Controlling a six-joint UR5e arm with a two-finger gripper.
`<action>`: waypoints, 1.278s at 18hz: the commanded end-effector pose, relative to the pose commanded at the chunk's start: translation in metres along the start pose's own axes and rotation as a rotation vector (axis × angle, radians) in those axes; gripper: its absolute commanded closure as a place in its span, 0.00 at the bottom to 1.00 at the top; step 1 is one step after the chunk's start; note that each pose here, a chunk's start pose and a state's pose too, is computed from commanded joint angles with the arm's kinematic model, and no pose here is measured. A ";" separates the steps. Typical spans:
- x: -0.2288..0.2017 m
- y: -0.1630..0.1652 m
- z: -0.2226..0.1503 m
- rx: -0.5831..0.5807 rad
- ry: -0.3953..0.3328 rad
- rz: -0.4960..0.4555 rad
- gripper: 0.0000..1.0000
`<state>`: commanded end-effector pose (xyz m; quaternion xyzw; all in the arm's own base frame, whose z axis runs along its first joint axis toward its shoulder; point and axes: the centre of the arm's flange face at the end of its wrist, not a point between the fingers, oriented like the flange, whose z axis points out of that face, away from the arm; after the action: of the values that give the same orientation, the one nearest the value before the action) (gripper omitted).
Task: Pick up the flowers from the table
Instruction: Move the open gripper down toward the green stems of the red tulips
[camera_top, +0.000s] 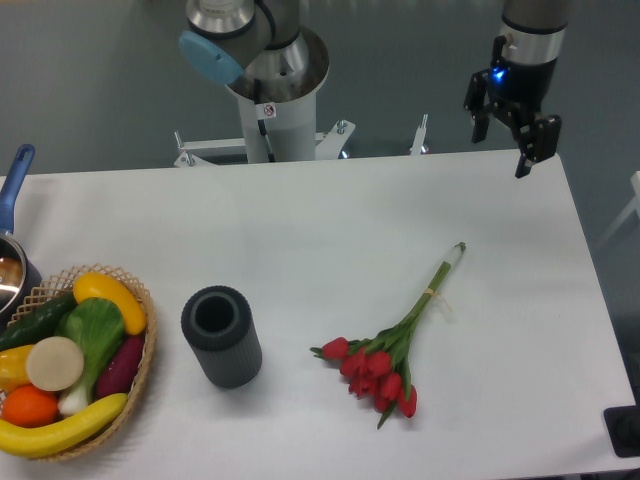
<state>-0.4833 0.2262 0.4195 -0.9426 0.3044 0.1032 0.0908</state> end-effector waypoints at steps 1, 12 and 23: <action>0.000 -0.001 0.000 -0.001 -0.003 0.004 0.00; -0.002 -0.036 0.025 0.068 0.025 -0.311 0.00; -0.016 -0.098 0.124 0.082 0.125 -0.488 0.00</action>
<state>-0.4551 0.3421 0.3148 -0.9882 0.0771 0.0072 0.1322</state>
